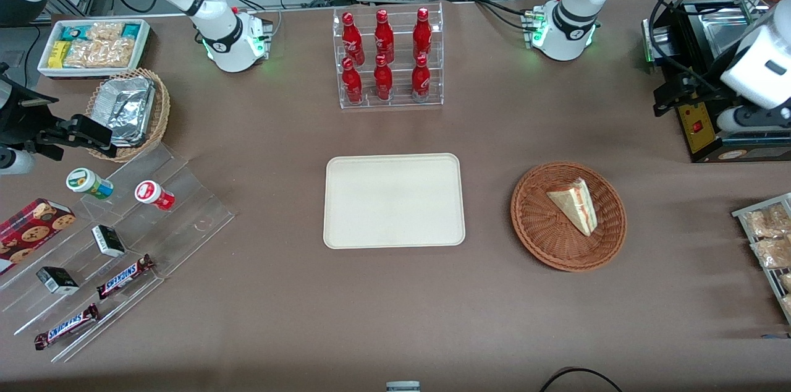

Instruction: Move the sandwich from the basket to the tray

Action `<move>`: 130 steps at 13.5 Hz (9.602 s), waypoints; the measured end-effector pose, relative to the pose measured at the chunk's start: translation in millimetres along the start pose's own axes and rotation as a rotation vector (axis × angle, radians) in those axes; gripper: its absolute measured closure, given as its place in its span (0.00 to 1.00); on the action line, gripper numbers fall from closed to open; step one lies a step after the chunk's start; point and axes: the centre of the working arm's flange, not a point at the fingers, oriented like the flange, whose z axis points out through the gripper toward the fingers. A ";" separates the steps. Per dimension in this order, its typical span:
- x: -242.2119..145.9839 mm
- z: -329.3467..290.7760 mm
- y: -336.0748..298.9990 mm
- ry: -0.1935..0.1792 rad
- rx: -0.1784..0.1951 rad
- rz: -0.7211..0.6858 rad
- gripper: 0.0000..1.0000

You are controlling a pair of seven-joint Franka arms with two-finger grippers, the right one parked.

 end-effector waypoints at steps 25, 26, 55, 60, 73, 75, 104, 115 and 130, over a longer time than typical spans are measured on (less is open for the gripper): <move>65.8 302.8 37.0 0.011 -0.037 -0.518 0.00; 67.9 310.3 37.4 0.009 -0.038 -0.521 0.00; 95.7 307.7 48.5 -0.043 -0.023 -0.655 0.85; 108.4 261.9 50.5 -0.051 -0.014 -0.590 0.85; 60.4 228.6 251.5 -0.042 0.023 -0.088 0.85; 53.8 239.8 283.2 -0.047 0.028 -0.036 0.85; 65.5 368.1 428.0 -0.059 0.003 0.028 0.40; 79.3 344.5 421.7 -0.005 0.000 -0.064 0.00; 123.1 227.8 333.6 0.141 0.003 -0.200 0.00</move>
